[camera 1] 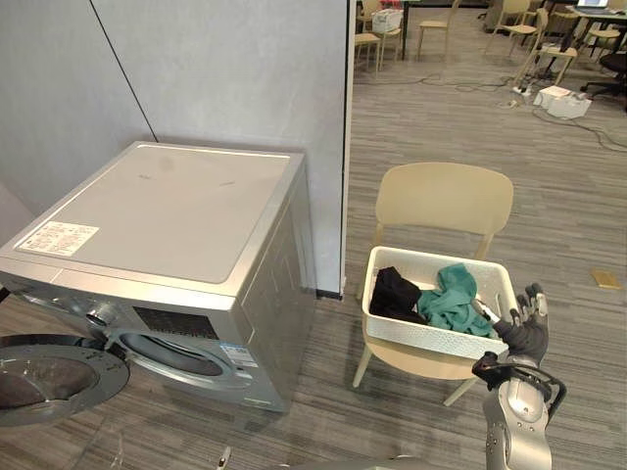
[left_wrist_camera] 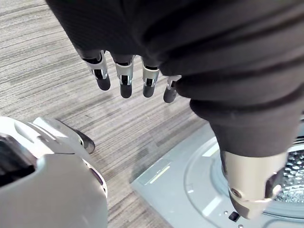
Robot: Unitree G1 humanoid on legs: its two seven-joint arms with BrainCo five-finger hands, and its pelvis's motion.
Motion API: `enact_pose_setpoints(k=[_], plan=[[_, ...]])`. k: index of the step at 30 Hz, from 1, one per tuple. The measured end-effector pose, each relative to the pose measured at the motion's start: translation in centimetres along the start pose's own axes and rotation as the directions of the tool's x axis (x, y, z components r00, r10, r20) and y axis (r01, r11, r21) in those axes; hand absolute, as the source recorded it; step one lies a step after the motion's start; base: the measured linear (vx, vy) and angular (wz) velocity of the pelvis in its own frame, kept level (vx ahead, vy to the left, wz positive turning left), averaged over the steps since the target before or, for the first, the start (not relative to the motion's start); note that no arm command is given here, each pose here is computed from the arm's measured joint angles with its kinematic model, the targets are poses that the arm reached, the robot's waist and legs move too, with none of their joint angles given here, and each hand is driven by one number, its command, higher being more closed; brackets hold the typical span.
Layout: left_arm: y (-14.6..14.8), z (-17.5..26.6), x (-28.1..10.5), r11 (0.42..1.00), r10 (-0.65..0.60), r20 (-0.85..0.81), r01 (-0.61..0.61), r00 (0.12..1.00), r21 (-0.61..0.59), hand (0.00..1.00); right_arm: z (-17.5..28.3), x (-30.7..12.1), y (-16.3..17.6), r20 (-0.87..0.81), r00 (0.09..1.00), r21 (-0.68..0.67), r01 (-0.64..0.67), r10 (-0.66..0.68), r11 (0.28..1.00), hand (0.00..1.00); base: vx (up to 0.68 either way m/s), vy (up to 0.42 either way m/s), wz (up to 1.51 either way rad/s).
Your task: Pick up the laundry basket with both hands and put the clothes into the washing machine.
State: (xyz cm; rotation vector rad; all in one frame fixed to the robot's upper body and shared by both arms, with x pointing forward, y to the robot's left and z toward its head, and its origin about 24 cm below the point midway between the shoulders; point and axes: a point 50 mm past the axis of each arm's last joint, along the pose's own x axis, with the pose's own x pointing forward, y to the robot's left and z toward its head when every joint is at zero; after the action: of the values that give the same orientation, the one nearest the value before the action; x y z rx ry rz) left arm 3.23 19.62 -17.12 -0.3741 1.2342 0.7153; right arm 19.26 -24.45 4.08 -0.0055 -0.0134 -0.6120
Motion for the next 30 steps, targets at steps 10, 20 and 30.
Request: enact_pose_setpoints(k=[10,20,30], plan=[[-1.6,2.9,0.1,0.984,-0.09,0.097,0.073,0.991,0.165,0.0,5.2,9.7,0.6,0.164,0.979,-0.246,-0.078,0.121,0.966,0.0,-0.02,0.01,0.17],[-3.4,5.7,0.0,0.981,-0.153,0.176,0.127,0.973,0.149,0.0,11.5,15.7,3.5,0.219,0.96,-0.314,-0.101,0.176,0.944,0.0,-0.1,-0.04,0.11],[-7.1,9.8,-1.3,0.963,-0.262,0.312,0.227,0.913,0.143,0.0,15.6,17.5,6.5,0.229,0.934,-0.442,-0.152,0.275,0.884,0.0,0.0,-0.013,0.11]])
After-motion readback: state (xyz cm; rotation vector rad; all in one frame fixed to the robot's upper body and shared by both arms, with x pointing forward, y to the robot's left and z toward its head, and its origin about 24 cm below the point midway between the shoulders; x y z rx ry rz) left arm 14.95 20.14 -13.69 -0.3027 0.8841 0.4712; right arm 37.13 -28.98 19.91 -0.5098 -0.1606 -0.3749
